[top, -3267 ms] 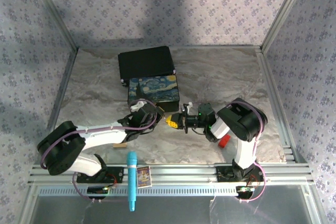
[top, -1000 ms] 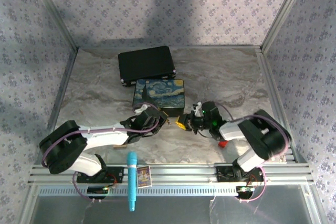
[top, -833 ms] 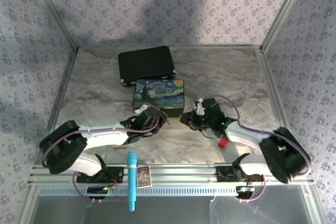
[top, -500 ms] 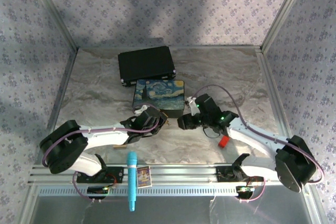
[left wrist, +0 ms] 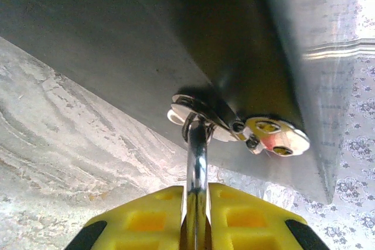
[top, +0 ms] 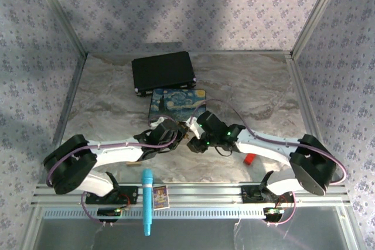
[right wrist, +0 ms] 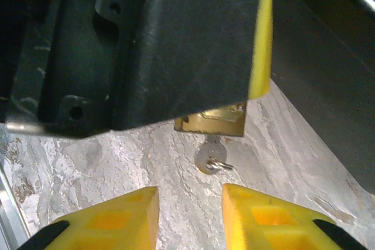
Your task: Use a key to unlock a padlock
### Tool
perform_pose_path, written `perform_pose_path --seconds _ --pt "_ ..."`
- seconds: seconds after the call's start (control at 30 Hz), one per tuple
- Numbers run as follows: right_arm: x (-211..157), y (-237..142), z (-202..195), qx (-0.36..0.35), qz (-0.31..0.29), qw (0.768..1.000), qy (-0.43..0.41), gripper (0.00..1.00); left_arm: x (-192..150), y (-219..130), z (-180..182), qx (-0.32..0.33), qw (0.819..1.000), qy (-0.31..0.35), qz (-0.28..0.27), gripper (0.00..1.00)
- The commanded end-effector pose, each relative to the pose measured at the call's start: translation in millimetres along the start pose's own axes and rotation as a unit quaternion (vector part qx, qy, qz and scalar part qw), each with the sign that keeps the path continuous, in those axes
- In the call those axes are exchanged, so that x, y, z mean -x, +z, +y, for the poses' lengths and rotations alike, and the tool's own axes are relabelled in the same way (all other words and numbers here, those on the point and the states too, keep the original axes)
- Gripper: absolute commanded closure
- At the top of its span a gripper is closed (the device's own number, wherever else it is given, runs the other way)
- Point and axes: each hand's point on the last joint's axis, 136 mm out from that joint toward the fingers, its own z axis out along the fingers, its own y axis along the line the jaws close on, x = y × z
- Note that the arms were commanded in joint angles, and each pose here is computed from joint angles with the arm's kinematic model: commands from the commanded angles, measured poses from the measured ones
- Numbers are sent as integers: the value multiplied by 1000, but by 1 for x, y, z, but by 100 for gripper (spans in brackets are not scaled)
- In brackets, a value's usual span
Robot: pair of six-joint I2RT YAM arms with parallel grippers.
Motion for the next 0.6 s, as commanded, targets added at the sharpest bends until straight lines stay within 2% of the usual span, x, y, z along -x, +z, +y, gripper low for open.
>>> perform_pose_path --seconds 0.0,0.13,0.27,0.57 --pt "21 2 1 -8 -25 999 -25 69 -4 -9 -34 -52 998 -13 14 100" --pt "23 8 -1 -11 -29 999 -27 74 -5 -9 -33 -53 998 -15 16 100" --pt "25 12 -1 -9 -27 999 -28 83 -7 -8 -33 -52 998 -17 22 100" --pt "29 11 -8 35 -48 998 23 89 -14 -7 -30 -54 998 -19 35 100"
